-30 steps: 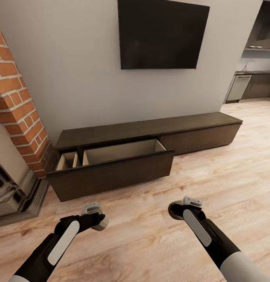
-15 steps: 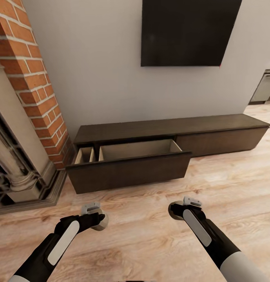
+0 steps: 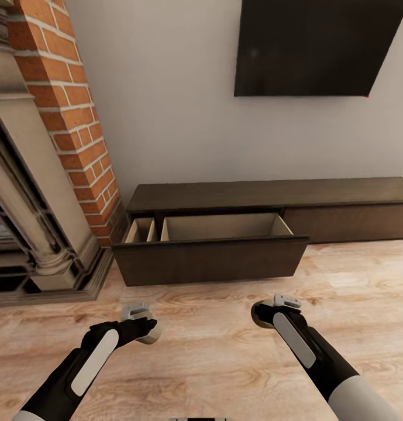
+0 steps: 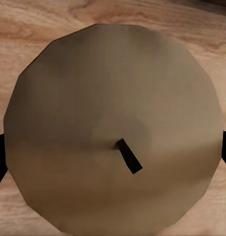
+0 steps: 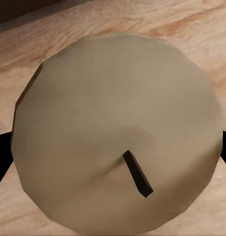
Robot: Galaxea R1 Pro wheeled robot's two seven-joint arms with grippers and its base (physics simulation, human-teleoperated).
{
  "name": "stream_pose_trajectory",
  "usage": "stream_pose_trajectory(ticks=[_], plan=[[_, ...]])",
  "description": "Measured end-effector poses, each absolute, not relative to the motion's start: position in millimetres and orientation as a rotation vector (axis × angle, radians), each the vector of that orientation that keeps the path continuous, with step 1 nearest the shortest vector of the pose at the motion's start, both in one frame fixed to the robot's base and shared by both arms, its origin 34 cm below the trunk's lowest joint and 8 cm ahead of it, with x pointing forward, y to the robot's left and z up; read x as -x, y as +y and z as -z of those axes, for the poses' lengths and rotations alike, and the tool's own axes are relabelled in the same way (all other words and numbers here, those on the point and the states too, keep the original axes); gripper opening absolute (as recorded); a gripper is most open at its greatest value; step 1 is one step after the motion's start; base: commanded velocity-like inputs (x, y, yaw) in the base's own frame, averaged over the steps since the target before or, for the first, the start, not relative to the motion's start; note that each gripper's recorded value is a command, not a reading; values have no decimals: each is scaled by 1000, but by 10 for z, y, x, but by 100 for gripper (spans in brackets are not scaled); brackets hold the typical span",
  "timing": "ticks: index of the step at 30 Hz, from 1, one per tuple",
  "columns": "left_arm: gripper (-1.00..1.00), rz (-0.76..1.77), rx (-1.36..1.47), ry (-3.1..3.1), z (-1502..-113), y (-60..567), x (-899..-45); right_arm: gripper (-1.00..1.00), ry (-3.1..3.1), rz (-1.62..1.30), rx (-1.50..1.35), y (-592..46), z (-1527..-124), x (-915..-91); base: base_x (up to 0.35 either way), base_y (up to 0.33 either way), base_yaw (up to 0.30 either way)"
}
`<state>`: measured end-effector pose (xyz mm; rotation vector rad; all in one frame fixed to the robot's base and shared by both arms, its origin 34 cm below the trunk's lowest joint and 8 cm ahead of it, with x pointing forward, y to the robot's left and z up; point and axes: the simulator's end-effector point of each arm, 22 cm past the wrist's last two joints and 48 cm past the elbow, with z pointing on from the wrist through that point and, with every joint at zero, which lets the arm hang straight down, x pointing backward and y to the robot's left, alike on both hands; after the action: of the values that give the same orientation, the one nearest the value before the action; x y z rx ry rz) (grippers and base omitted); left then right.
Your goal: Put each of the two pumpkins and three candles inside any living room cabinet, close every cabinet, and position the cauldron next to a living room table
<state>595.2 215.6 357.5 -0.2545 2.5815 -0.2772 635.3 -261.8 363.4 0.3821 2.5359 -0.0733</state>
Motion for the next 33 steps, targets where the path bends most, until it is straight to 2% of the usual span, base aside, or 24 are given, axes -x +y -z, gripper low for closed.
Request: stream_pose_trajectory(ticks=[8,33], plan=[[-100,274,260,2574,-3724,2182,-5999,-100,2514,67,-378,-2606,-3836,-6430,1,-1,174],[-100,268,262,2573,-4283,2215,-6146,-100,2512,-31,-342,-2447,-4379,-6609,0,0,3]])
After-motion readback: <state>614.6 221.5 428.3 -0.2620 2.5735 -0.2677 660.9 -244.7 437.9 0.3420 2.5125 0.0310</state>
